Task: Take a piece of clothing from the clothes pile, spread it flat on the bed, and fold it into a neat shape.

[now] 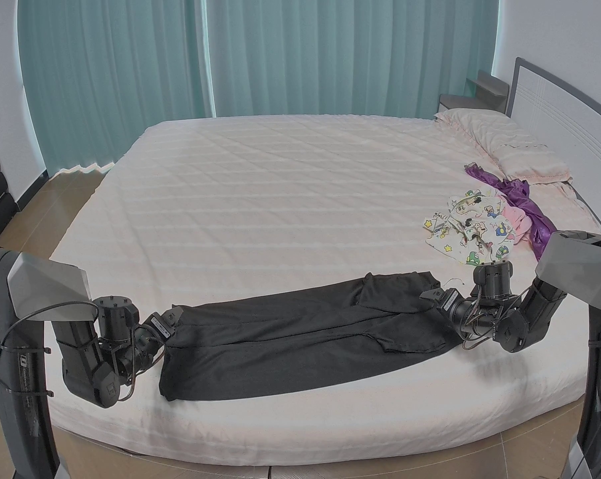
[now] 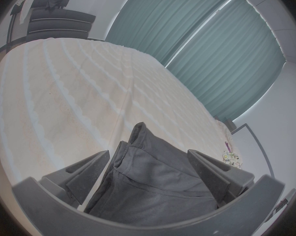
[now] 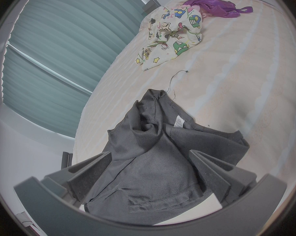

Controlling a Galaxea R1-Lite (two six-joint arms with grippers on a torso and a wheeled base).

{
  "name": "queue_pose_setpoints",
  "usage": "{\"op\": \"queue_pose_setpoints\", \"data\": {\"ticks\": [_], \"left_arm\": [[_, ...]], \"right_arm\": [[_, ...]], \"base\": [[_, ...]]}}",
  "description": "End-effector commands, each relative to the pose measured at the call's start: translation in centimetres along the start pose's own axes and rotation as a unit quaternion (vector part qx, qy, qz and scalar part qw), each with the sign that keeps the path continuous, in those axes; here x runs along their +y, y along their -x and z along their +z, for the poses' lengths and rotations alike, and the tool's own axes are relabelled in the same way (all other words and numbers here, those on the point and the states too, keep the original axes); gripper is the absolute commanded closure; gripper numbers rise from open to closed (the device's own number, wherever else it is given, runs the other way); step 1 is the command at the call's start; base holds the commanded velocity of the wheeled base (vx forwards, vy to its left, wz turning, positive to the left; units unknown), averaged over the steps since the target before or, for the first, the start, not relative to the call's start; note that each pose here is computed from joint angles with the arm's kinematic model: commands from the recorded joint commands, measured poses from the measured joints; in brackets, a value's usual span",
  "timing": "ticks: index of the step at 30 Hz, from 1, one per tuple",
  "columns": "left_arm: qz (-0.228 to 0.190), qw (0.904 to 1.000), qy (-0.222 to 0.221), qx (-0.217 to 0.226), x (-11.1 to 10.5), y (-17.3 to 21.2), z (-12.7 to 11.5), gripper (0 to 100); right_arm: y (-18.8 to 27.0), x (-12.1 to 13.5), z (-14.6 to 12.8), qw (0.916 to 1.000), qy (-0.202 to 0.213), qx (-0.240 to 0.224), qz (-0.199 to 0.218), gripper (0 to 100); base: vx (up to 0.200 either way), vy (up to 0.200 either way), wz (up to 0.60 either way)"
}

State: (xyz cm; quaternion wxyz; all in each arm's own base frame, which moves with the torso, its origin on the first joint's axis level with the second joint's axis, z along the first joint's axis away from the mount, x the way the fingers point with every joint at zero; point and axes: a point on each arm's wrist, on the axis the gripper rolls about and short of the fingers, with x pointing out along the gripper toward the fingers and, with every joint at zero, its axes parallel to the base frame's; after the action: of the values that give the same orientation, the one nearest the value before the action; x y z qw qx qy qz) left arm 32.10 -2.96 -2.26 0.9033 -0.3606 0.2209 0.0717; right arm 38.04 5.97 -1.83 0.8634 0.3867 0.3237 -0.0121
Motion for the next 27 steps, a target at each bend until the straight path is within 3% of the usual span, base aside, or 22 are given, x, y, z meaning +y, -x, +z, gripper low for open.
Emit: {"op": "queue_pose_setpoints", "data": {"ticks": [1, 6, 12, 18, 27], "left_arm": [[-0.011, 0.9998, -0.008, -0.016, -2.5, -2.5, 2.2, 0], [-0.018, 0.9994, -0.015, -0.024, -3.7, -4.3, 3.3, 0], [-0.005, 0.9997, -0.024, -0.007, -3.4, -6.3, 2.6, 0], [0.013, 0.9965, -0.082, 0.008, -2.1, -8.0, 1.3, 0], [0.023, 0.9958, -0.086, 0.022, -1.6, -7.7, 0.7, 0]], "right_arm": [[-0.4, -0.3, -0.6, 1.0000, 0.003, 0.005, 0.000, 0], [-0.5, -0.3, -0.7, 1.0000, 0.003, 0.006, -0.001, 0], [-0.8, -0.6, -0.8, 1.0000, 0.003, 0.007, -0.004, 0], [-0.8, -0.6, -0.8, 1.0000, 0.003, 0.007, -0.004, 0], [-0.8, -0.5, -0.7, 1.0000, 0.003, 0.006, -0.003, 0]], "base": [[0.000, 0.000, 0.00], [0.000, 0.000, 0.00], [0.000, 0.000, 0.00], [0.000, 0.000, 0.00], [0.000, 0.000, 0.00]]}}
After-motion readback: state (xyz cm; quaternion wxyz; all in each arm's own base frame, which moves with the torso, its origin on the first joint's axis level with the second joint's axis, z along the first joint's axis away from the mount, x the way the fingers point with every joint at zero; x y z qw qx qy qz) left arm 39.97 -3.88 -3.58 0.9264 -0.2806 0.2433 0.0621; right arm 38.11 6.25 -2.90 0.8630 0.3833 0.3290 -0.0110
